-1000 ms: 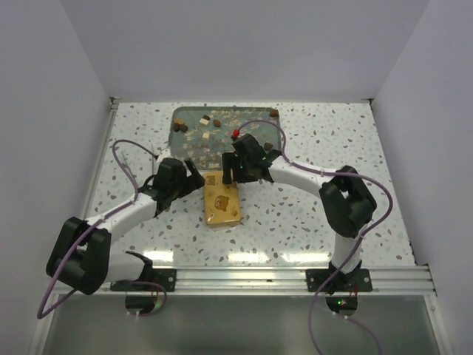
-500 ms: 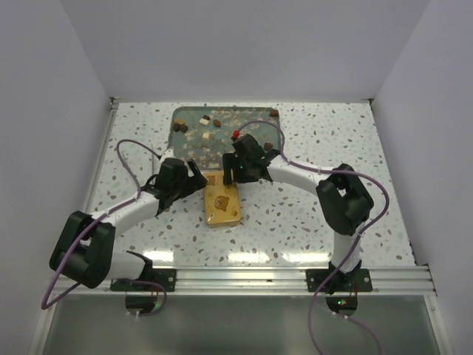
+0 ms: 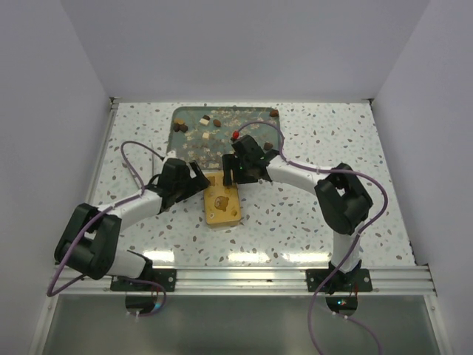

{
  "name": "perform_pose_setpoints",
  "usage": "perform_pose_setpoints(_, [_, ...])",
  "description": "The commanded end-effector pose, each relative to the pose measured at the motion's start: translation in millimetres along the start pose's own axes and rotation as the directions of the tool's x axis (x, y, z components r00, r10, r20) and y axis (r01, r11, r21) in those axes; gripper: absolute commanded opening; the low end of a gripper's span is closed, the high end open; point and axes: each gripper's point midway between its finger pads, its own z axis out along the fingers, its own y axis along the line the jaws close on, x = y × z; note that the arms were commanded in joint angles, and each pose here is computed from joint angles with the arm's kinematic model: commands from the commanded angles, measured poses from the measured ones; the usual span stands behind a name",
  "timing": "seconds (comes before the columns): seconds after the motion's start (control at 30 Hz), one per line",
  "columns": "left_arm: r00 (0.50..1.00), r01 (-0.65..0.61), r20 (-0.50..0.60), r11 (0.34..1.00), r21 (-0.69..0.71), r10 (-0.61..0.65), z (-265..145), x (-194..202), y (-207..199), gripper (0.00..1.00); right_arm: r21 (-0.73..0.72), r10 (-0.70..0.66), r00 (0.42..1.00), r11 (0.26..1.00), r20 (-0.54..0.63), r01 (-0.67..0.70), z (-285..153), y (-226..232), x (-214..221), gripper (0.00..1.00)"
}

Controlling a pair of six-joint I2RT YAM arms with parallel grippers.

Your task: Pack the chocolate

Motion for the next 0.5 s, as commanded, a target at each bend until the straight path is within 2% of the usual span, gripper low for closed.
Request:
perform_pose_setpoints(0.0, [0.999,-0.015,-0.035,0.999,-0.032,0.014,6,11,13,0.94,0.053,-0.012,0.999,0.998,-0.049,0.014,5,-15,14,0.69])
perform_pose_setpoints(0.47, [0.992,-0.096,-0.076,0.989,0.111,0.104,12,24,-20,0.92,0.085,0.046,0.996,0.996,-0.082,-0.039,-15,-29,41,0.69])
